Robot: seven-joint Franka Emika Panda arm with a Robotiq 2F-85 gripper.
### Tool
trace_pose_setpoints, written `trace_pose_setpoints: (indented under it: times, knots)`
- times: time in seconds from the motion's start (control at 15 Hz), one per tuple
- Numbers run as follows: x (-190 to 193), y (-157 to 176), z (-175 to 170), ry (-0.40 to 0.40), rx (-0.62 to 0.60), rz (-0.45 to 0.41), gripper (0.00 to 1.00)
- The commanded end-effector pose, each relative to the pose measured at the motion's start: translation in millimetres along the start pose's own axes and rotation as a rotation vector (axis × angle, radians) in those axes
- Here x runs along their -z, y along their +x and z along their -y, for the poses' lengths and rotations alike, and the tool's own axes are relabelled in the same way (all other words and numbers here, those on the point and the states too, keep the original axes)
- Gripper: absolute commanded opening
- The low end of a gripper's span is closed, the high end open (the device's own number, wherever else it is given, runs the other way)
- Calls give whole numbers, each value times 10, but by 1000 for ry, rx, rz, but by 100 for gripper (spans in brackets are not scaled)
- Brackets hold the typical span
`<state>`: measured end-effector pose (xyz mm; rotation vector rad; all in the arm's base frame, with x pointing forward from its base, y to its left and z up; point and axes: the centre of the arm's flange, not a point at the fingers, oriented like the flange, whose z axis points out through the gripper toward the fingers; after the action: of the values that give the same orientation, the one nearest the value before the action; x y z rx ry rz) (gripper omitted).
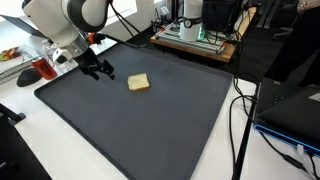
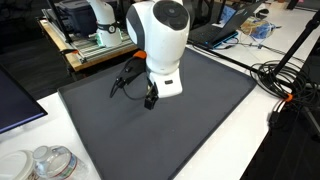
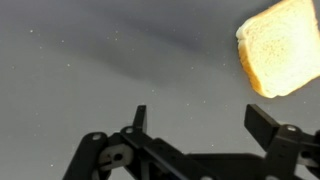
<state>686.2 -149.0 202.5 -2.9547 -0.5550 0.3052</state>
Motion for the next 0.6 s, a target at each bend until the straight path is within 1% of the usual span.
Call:
trace_pose_setpoints:
  times: [0.0,0.53]
  knots:
    - [-93,-771,295,68,18,-56,100]
    - [-292,-1468,496,186,-21,-131,100]
